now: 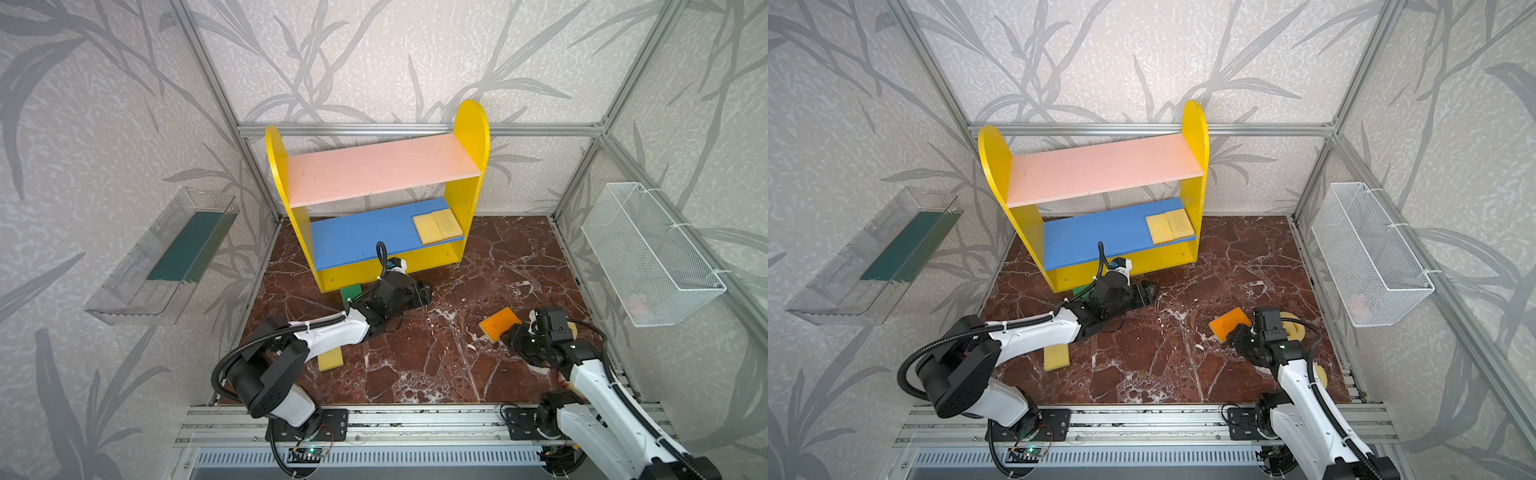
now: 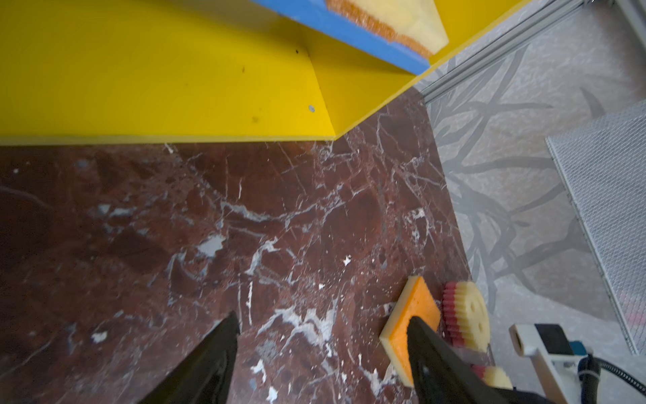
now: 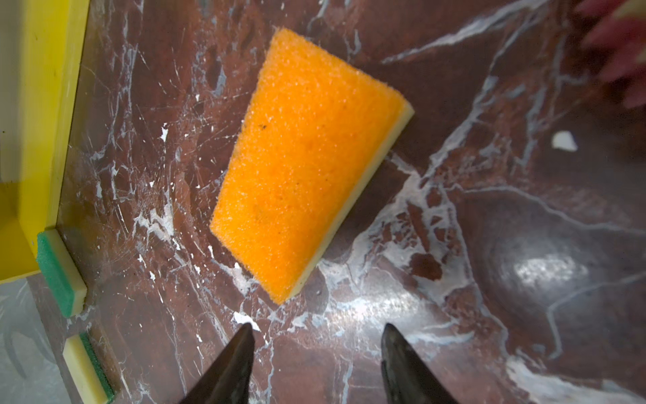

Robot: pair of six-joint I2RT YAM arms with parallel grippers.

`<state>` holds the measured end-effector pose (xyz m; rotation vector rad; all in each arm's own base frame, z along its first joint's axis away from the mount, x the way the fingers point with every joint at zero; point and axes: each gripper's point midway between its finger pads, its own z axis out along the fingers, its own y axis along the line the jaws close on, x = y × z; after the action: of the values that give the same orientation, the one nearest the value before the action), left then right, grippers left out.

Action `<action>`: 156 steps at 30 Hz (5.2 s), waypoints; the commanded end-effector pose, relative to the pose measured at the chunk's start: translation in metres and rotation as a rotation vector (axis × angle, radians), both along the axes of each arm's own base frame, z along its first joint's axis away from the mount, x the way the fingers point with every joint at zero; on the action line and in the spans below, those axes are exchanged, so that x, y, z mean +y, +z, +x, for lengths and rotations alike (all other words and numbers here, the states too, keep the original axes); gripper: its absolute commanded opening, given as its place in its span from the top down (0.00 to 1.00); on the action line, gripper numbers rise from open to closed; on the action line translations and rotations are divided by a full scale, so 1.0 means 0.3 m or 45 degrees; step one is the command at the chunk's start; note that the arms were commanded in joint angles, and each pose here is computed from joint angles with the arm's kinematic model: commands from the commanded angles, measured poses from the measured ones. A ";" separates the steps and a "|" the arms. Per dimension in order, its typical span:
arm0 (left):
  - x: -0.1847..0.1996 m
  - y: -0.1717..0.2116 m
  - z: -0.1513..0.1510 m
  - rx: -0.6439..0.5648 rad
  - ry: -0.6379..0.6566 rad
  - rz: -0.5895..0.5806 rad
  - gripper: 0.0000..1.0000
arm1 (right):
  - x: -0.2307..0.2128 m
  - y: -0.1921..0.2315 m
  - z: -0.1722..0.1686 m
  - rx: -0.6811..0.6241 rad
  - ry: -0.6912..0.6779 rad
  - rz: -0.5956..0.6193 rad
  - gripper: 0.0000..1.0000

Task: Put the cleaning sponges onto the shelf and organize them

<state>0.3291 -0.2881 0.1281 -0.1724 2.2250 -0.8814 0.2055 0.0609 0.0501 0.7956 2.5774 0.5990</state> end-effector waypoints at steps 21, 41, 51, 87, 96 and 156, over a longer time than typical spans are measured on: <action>0.021 -0.065 -0.143 0.029 -0.139 -0.006 0.23 | 0.004 -0.083 0.195 0.084 0.048 0.115 0.79; -0.201 0.091 -0.171 0.019 -0.537 -0.558 0.19 | 0.183 0.174 0.278 -0.240 0.362 0.334 0.93; -0.240 0.131 -0.144 -0.016 -0.577 -0.669 0.22 | 0.328 0.335 0.319 -0.370 0.545 0.482 0.93; 0.035 0.145 -0.091 -0.115 -0.170 0.223 0.88 | 0.355 0.374 0.378 -0.425 0.530 0.529 0.42; 0.249 0.316 -0.003 -0.336 0.071 0.780 0.88 | 0.352 0.362 0.346 -0.420 0.551 0.539 0.42; 0.082 0.370 0.344 -0.350 0.009 1.011 0.26 | 0.405 0.394 0.301 -0.492 0.695 0.395 0.40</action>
<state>0.4484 -0.2685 0.2132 0.3517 2.1577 0.1312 0.2945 0.1752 0.1469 0.1318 2.3843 1.2730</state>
